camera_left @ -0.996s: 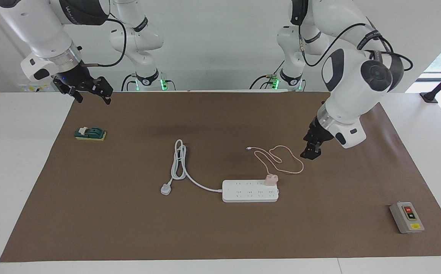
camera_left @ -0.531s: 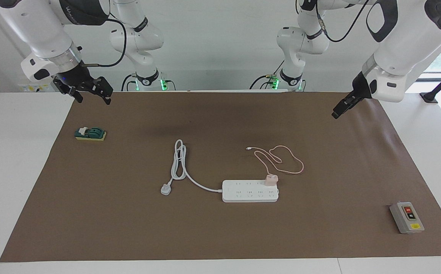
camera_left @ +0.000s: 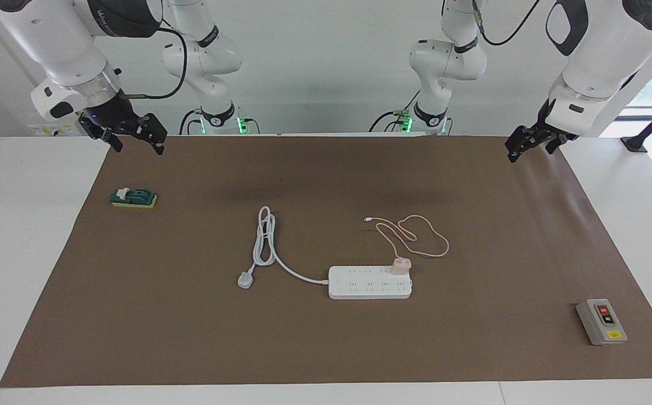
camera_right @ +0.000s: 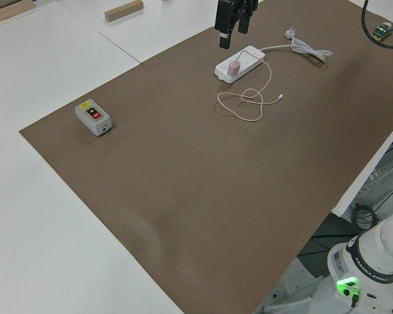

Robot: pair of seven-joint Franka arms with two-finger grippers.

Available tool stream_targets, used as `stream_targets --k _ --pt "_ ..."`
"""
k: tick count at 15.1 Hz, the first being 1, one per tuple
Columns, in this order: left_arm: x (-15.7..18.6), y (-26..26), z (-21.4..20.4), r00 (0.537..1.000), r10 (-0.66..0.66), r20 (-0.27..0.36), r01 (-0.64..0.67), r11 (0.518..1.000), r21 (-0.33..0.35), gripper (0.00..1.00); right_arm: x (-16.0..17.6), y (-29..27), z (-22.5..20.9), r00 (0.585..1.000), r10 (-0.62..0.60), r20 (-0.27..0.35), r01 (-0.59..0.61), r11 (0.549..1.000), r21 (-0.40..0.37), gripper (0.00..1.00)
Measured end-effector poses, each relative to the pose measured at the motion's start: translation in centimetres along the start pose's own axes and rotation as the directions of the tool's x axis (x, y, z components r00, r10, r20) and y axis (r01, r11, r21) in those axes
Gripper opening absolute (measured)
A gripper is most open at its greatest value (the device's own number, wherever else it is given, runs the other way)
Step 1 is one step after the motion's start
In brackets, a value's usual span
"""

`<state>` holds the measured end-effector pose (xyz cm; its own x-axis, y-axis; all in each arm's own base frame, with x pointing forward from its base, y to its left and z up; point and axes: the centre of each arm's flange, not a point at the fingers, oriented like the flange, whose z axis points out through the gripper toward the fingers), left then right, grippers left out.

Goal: Plug charger into power strip

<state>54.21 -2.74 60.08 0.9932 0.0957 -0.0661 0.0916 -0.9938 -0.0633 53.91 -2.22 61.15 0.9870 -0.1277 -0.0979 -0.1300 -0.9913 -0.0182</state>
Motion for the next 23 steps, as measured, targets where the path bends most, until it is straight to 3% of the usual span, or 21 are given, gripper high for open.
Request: stream_targets --k 5,8,12,16,23 --pt "-3.4 -0.5 2.5 1.000 0.019 0.023 -0.019 0.999 -0.029 1.00 0.0 0.0 0.0 1.000 0.000 0.000 0.000 1.000 0.000 1.00" --pt "-2.5 0.0 1.5 1.000 0.012 0.010 -0.012 1.000 -0.024 1.00 0.0 0.0 0.0 1.000 0.000 0.000 0.000 1.000 0.000 1.00" --pt "0.0 2.1 0.0 0.998 0.006 0.067 -0.005 1.000 -0.012 1.00 0.0 0.0 0.0 1.000 0.000 0.000 0.000 1.000 0.000 1.00" --pt "1.9 0.8 0.4 1.000 -0.025 0.005 0.026 0.999 -0.032 1.00 0.0 0.0 0.0 1.000 0.000 0.000 0.000 1.000 0.000 1.00" --pt "1.1 2.7 2.2 0.999 0.048 0.021 -0.048 0.998 -0.034 1.00 0.0 0.0 0.0 1.000 0.000 0.000 0.000 1.000 0.000 1.00"
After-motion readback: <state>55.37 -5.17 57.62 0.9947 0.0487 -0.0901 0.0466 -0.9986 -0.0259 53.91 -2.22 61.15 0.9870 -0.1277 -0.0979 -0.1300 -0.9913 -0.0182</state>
